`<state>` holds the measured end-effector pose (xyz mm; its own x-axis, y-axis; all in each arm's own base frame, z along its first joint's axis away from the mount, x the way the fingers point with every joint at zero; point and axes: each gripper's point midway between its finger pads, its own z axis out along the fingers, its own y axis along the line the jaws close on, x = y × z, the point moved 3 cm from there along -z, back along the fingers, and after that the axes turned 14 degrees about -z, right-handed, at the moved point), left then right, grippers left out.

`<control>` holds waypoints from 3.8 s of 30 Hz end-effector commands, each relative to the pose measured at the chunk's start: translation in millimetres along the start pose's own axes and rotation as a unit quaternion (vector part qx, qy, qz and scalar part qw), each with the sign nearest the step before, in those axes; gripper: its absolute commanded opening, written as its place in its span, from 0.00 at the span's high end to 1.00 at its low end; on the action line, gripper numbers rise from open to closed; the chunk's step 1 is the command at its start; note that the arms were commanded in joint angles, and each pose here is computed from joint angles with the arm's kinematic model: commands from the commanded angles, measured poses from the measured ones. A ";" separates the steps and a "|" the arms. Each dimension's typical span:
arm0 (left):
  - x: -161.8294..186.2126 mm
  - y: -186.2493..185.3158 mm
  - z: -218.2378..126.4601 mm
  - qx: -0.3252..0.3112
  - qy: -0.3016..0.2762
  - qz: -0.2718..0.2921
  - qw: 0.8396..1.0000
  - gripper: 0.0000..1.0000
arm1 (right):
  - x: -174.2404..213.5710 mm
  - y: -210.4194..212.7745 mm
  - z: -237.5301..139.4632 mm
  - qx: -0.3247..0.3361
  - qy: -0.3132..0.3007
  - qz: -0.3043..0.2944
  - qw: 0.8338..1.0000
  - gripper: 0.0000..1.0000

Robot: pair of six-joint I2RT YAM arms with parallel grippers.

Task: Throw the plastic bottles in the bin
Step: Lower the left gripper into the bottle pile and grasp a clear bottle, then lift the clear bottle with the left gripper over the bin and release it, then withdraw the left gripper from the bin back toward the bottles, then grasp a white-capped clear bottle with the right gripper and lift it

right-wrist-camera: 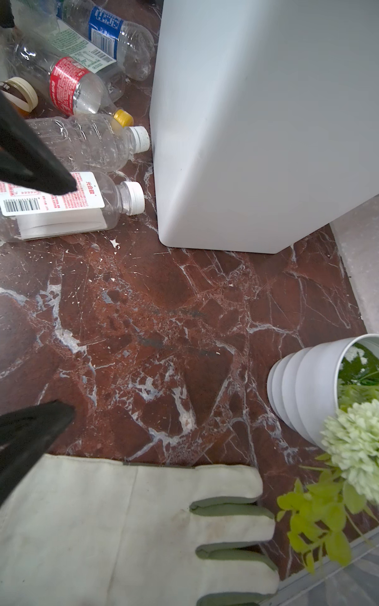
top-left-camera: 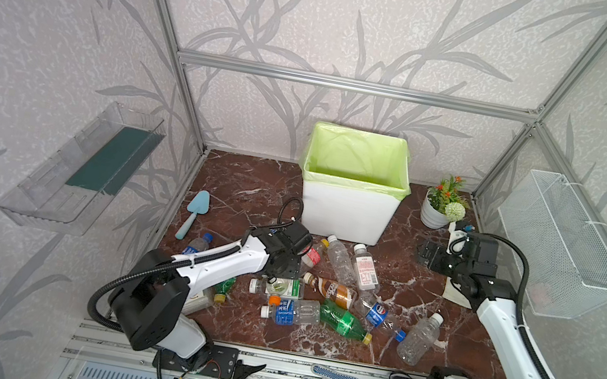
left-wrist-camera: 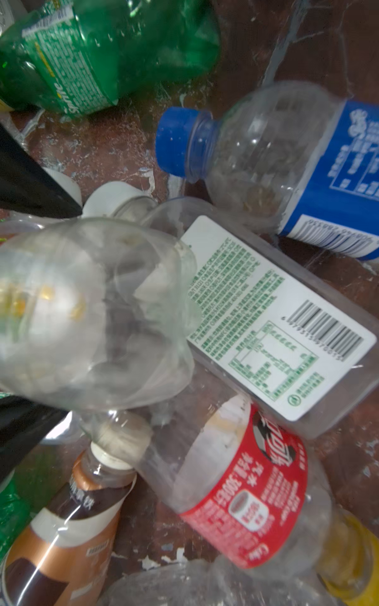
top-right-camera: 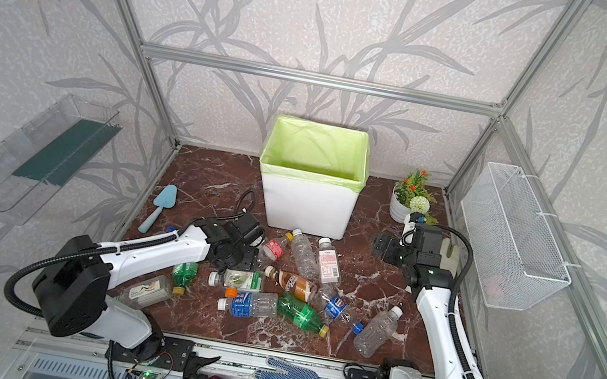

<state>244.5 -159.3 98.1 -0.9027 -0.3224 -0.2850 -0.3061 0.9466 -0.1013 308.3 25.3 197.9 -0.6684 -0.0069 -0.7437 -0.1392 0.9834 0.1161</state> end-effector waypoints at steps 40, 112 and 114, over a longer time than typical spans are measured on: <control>-242.1 -199.1 -288.5 0.332 -0.345 0.104 0.872 0.05 | -20.0 10.4 -29.3 -0.023 -0.076 0.011 0.997 0.01; -156.3 24.2 -172.7 0.168 -0.355 -0.033 0.919 0.01 | 206.9 4.9 -26.1 0.123 0.275 0.280 0.912 0.40; -155.6 26.9 -174.2 0.164 -0.356 -0.036 0.919 0.01 | 195.2 2.5 -28.8 0.126 0.254 0.274 0.919 0.46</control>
<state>331.7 -92.2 301.5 -0.4394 -0.3985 -0.8051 -0.1134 0.9137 -0.3903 154.5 22.6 71.7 -0.8515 0.4919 -0.1814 0.4628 0.8678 0.1809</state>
